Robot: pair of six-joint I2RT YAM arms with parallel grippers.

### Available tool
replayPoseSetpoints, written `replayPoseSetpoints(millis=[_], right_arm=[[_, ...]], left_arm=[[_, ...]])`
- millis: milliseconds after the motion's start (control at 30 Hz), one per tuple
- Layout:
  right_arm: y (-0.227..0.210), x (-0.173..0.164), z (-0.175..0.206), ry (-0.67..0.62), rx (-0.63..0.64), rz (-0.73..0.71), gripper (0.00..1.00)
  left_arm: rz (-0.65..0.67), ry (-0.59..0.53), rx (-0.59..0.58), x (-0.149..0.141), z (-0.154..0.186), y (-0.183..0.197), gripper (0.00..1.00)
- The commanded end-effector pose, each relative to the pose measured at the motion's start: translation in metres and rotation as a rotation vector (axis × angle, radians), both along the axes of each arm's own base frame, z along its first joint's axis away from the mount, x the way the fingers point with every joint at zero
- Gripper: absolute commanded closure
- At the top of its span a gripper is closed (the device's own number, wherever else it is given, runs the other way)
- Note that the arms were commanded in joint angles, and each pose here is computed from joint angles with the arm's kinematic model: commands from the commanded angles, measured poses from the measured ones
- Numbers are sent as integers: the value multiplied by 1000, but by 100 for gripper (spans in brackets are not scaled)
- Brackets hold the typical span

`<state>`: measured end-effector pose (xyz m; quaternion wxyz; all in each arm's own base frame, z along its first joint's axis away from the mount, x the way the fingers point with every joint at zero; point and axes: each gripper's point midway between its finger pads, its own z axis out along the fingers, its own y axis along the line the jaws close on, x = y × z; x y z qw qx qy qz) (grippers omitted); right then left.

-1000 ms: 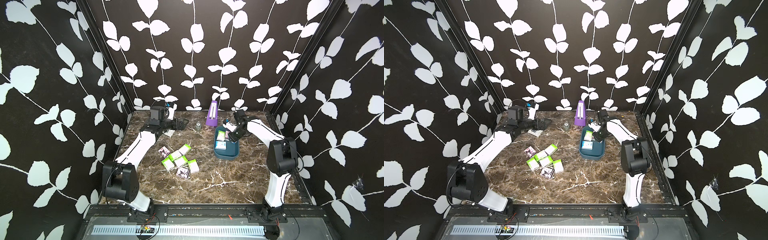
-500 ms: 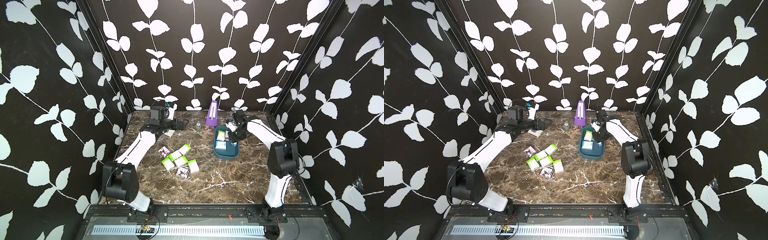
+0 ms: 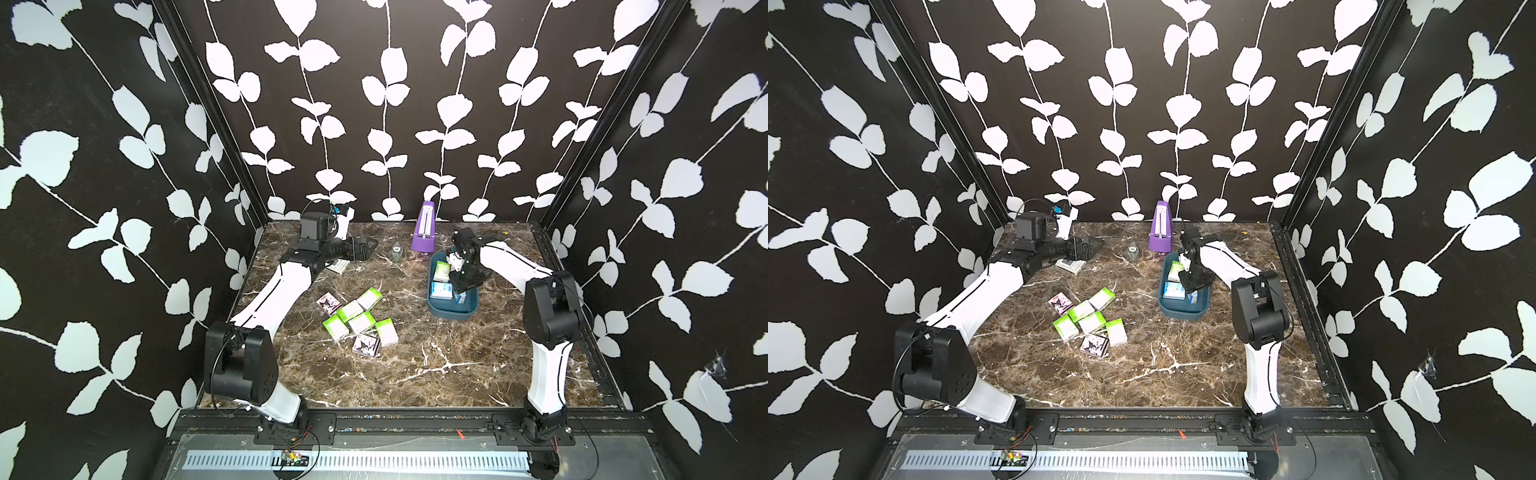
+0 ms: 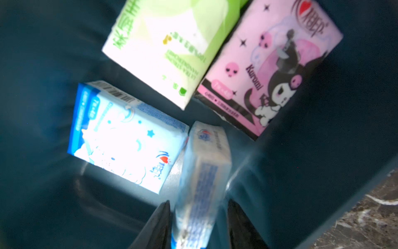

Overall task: Put the pocket tissues into the storage box
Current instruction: Place the pocket tissues in the storage box.

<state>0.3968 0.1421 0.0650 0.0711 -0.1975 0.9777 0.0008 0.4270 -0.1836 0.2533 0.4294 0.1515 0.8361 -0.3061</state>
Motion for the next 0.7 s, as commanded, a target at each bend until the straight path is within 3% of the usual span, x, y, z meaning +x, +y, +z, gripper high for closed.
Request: replayPoseSetpoints(millis=[0, 667], right_arm=[[0, 4, 20, -40, -11, -5, 53], [5, 1, 14, -15, 13, 5, 66]], left_arm=[[-1, -36, -10, 1, 10, 2, 1], [1, -33, -11, 0, 8, 2, 1]])
